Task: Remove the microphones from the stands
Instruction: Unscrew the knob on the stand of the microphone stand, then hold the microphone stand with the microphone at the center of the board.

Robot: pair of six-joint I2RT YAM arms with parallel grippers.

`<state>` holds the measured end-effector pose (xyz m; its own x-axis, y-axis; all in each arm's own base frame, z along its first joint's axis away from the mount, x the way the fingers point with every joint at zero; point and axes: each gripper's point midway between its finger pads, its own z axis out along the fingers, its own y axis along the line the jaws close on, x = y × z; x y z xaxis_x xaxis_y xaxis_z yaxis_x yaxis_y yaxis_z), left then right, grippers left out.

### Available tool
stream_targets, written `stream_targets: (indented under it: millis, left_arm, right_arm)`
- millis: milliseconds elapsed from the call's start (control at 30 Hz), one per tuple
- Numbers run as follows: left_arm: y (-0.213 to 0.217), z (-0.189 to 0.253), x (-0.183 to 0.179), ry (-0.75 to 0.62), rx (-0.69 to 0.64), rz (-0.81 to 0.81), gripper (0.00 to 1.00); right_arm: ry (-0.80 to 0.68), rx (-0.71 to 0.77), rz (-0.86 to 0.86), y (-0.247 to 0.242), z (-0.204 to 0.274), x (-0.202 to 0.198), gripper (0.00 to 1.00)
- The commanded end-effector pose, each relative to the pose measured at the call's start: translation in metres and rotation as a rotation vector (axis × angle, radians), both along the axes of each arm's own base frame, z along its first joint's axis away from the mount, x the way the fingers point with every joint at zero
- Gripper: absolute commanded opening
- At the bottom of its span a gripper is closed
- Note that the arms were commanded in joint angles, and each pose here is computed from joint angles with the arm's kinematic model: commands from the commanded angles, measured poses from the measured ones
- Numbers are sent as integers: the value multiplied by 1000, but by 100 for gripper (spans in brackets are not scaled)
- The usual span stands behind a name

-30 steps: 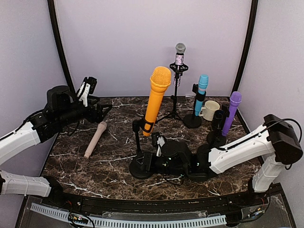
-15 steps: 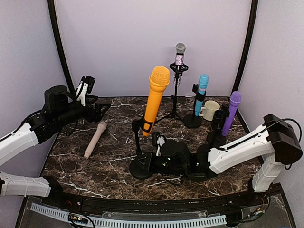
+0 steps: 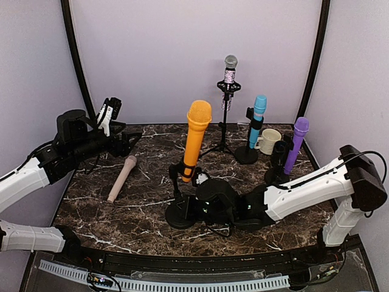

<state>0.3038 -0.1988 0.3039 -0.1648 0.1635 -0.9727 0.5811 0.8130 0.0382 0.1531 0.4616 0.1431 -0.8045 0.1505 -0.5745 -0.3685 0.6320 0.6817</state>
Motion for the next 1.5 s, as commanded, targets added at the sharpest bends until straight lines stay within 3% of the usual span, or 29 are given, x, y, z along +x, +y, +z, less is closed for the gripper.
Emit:
stream_targets:
  millis: [0, 200, 333, 600, 867, 1233, 1467]
  left_arm:
    - [0, 4, -5, -26, -4, -23, 79]
    - [-2, 3, -5, -22, -4, -36, 79]
    - [-16, 5, -17, -33, -20, -140, 80]
    - [-56, 9, -60, -29, -82, -478, 79]
    - [-66, 5, -71, -18, -84, -553, 79]
    - [-75, -5, -75, 1, -56, -573, 79]
    - [-94, -19, -93, 29, -9, -664, 79]
  right_arm:
    - [-70, -116, -35, -5, -3, 5, 0]
    - [-104, -216, -56, -17, -10, 9, 0]
    - [-116, -232, -55, -21, -13, 10, 0]
    - [-157, -211, -10, -23, -6, 6, 41]
    - [-205, -191, 34, -27, 5, 1, 61]
    - [-381, -149, 225, -41, 41, -47, 73]
    - [-502, -196, 142, -54, 86, -56, 76]
